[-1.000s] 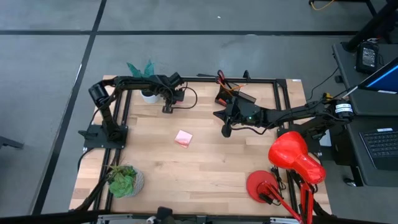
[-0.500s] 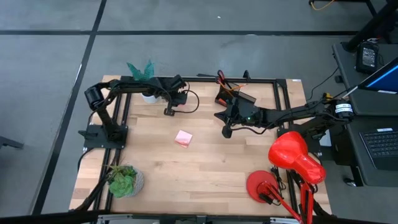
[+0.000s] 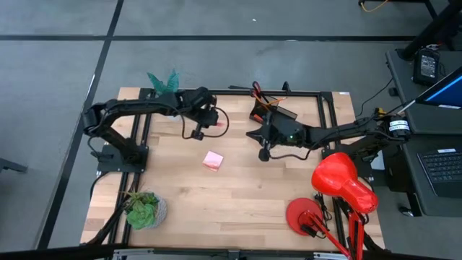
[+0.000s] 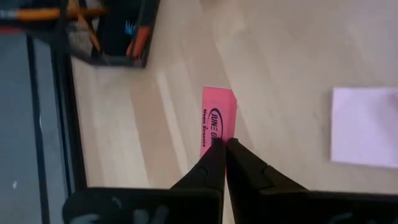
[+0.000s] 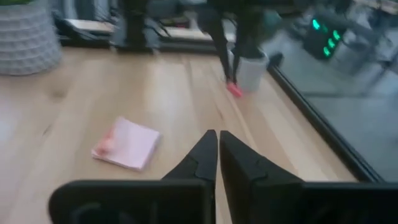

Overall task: Pick and place office supplies into organizer
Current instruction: Put the pink eraser into the black desk organizer

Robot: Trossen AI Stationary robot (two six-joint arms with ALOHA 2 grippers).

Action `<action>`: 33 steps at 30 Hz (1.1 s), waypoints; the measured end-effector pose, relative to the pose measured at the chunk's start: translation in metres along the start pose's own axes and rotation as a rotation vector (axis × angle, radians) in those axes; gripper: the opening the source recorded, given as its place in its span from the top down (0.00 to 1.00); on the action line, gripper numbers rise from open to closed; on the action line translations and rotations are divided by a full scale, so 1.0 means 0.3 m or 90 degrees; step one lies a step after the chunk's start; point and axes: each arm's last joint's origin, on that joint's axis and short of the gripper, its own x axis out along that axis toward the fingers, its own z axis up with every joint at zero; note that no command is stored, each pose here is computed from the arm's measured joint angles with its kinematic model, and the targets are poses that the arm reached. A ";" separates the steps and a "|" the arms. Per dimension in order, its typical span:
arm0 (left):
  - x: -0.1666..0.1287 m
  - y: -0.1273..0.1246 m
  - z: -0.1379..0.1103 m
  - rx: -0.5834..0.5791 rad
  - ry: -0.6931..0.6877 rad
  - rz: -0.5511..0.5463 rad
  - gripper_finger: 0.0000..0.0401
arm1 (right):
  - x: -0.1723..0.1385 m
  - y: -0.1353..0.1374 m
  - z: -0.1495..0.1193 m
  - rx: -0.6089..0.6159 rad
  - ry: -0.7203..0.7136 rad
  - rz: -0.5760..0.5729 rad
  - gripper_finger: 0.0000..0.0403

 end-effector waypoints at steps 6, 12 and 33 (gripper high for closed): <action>0.005 -0.043 0.055 0.022 -0.034 -0.003 1.00 | -0.008 0.045 0.021 -0.101 -0.037 0.031 0.84; 0.014 -0.086 0.106 0.056 -0.068 -0.008 1.00 | -0.014 0.076 0.025 -0.142 -0.041 0.035 0.70; 0.015 -0.143 0.157 0.063 -0.098 -0.021 1.00 | 0.199 0.117 0.096 -0.227 0.121 -0.004 0.54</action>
